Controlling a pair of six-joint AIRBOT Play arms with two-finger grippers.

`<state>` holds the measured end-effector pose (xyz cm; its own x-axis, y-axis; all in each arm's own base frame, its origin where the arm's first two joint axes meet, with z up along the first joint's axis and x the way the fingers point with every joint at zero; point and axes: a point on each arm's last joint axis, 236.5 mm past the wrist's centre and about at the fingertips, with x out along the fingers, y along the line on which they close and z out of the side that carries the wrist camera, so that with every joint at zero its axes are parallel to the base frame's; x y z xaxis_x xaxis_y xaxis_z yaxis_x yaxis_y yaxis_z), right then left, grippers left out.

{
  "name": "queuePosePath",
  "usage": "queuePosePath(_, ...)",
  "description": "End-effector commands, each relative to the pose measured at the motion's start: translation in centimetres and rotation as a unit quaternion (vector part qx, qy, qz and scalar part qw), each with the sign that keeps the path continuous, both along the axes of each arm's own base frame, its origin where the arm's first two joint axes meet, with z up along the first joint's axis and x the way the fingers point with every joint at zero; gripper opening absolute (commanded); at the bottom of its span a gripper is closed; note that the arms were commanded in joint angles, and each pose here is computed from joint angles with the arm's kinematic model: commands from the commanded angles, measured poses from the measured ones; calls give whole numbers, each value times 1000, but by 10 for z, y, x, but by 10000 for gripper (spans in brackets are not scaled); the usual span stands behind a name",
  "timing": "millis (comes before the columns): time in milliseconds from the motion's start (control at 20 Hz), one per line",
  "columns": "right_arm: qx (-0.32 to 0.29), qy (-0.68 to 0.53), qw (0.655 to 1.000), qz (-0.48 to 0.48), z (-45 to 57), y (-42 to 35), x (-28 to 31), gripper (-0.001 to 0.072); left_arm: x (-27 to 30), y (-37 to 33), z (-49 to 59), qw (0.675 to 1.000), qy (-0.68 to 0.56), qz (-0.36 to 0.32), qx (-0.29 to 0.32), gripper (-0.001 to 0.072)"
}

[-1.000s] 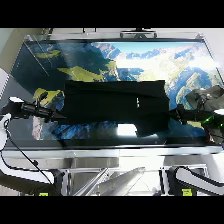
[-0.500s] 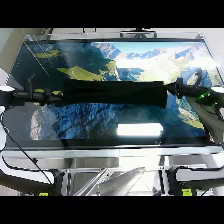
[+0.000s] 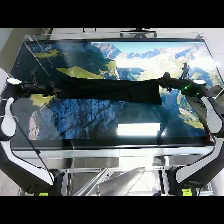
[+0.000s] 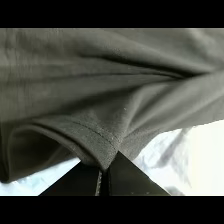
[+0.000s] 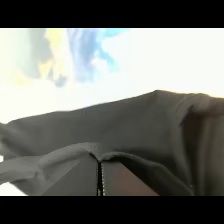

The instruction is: Fold the shirts.

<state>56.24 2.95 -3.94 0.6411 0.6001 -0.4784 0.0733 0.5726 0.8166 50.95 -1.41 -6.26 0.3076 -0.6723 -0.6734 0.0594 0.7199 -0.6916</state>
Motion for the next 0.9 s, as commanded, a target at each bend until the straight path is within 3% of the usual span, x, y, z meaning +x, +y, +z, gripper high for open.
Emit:
queuePosePath(0,-31,-14,999,-6,-10,-7,9,15,5,-15,-18,999,18,-42,-17,22)
queuePosePath(50,-39,-12,999,-1,-13,-7,7,15,4,-15,-19,998,26,-45,-23,38)
queuePosePath(100,-47,-9,999,7,-16,-7,5,23,3,-16,-18,998,35,-49,-29,229)
queuePosePath(150,-55,-6,998,14,-19,-7,2,155,2,-15,-15,997,41,-50,-34,259)
queuePosePath(200,-55,-5,998,20,-18,-9,-1,350,2,-11,-9,997,39,-53,-36,259)
queuePosePath(250,-47,-4,999,26,-14,-13,-5,385,5,-7,0,997,37,-51,-37,278)
queuePosePath(350,-54,-1,998,44,-9,-32,-16,388,11,11,24,998,25,-43,-36,278)
queuePosePath(400,-54,6,997,48,-9,-43,-22,464,16,21,37,999,14,-36,-33,278)
queuePosePath(450,-49,20,998,43,-11,-55,-28,619,22,32,49,999,4,-22,-28,278)
queuePosePath(600,-62,46,996,46,-27,-72,-41,642,39,56,73,999,-19,23,-23,278)
queuePosePath(800,-53,72,994,63,-52,-55,-45,641,40,37,72,998,-15,34,-52,273)
queuePosePath(850,-49,80,993,69,-57,-46,-45,639,39,31,72,998,-13,26,-52,161)
